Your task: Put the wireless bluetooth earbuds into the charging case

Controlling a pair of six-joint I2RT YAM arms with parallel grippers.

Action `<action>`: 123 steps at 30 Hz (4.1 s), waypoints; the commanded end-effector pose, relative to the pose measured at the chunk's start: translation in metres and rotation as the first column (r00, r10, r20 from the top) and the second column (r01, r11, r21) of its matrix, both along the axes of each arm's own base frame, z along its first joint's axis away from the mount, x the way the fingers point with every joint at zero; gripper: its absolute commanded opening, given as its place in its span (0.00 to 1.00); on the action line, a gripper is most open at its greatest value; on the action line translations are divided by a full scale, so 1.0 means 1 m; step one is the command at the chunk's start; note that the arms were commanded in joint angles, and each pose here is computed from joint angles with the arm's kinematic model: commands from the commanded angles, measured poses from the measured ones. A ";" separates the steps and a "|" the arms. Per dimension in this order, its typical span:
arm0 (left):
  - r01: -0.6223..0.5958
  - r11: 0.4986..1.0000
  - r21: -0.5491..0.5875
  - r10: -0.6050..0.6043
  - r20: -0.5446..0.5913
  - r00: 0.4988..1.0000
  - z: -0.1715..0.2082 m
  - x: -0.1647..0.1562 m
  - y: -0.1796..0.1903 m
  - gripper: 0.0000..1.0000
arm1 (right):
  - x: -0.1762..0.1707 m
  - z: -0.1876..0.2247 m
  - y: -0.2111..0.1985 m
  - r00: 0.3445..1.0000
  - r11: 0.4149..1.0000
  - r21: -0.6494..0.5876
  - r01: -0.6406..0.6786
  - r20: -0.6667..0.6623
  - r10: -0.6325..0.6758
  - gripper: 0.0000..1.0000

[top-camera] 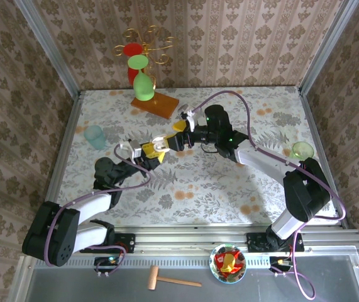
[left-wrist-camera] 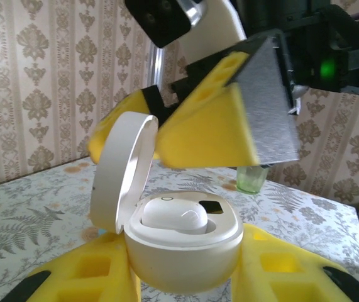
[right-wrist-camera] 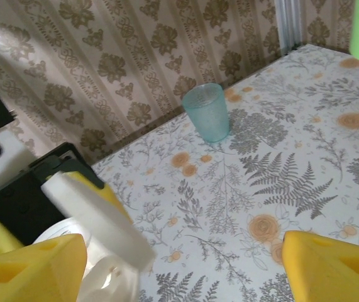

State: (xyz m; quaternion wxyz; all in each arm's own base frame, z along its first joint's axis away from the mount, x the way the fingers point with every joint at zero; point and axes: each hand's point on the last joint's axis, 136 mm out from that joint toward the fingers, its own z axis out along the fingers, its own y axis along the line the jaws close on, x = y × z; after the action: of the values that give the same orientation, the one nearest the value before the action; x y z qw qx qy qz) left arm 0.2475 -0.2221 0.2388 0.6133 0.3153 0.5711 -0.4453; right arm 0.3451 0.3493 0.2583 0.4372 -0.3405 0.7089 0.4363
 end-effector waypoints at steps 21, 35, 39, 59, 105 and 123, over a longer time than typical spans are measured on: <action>-0.345 0.938 -0.032 0.346 0.052 0.937 0.022 0.020 0.061 0.26 | 0.133 -0.137 -0.036 0.754 0.781 -0.359 0.511 -0.249 -0.608 0.62; -0.332 0.943 -0.022 0.333 0.068 0.940 0.023 0.014 0.060 0.26 | 0.154 -0.217 0.012 0.822 0.733 -0.594 0.332 -0.199 -0.533 0.48; -0.328 0.944 -0.026 0.329 0.070 0.942 0.024 0.015 0.059 0.26 | 0.156 -0.219 0.018 0.831 0.709 -0.627 0.323 -0.171 -0.530 0.47; -0.320 0.947 -0.032 0.321 0.068 0.945 0.023 0.015 0.058 0.26 | 0.151 -0.243 0.016 0.807 0.603 -0.748 0.278 -0.159 -0.568 0.38; -0.311 0.950 -0.037 0.313 0.086 0.946 0.031 0.012 0.057 0.27 | -0.042 -0.237 -0.118 0.816 0.497 -0.852 0.163 -0.166 -0.553 0.43; -0.302 0.953 -0.002 0.301 0.089 0.950 0.024 0.022 0.050 0.27 | -0.065 -0.208 -0.101 0.396 0.652 -0.549 0.522 -0.522 -0.756 0.49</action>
State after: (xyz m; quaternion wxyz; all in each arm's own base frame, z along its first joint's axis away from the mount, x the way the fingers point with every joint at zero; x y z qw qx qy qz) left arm 0.2681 -0.1685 0.2438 0.6765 0.2274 0.6145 -0.3362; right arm 0.2706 0.2300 0.0441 0.1986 0.0441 0.9656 0.1622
